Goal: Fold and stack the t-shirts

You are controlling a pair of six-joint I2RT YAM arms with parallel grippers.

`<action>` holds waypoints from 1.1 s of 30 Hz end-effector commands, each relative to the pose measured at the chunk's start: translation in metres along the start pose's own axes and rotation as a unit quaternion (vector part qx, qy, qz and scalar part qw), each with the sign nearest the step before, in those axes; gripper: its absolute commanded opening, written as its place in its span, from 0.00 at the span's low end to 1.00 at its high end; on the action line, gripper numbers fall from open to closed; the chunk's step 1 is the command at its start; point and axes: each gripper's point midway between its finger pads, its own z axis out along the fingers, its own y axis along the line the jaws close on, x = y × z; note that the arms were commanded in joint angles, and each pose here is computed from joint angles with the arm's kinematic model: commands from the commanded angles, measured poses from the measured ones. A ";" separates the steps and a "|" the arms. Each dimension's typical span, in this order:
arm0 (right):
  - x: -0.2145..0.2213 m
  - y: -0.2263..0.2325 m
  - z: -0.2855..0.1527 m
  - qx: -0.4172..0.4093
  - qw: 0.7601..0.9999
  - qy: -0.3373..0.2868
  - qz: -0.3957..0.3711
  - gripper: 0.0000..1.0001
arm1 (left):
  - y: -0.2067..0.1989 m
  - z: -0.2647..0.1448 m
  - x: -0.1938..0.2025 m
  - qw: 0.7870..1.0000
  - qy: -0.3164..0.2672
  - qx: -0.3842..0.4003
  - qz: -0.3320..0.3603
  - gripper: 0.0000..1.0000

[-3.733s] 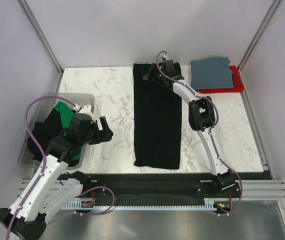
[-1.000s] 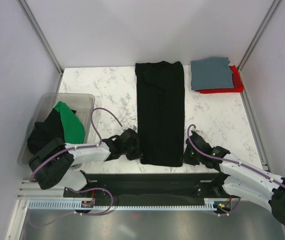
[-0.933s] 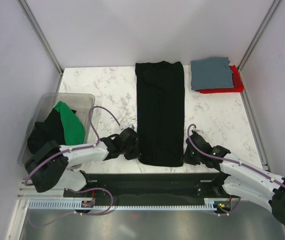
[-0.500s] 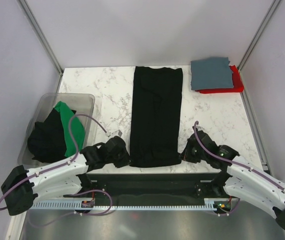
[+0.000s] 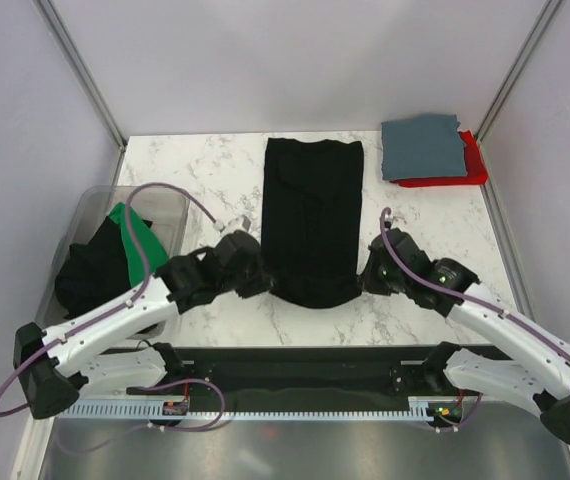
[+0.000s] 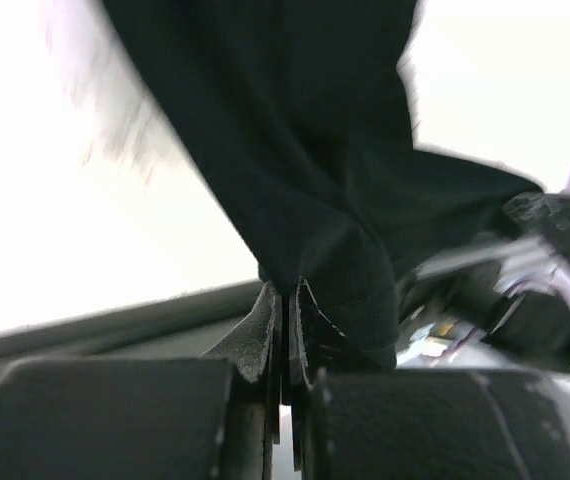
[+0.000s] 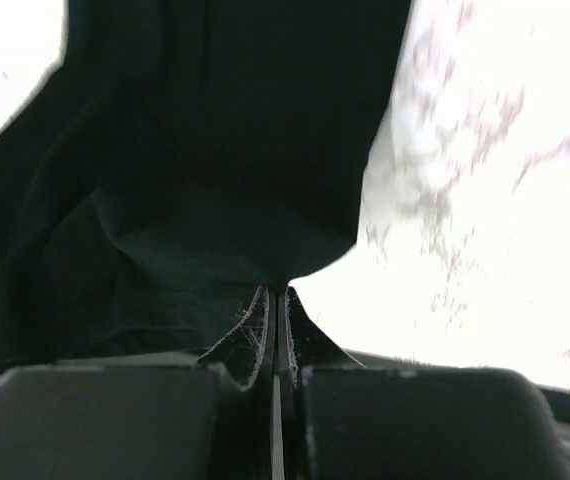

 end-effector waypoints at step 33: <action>-0.228 -0.023 0.140 0.120 0.989 -0.078 -0.038 0.00 | 0.010 0.173 -0.238 0.997 0.033 -0.065 0.028 0.04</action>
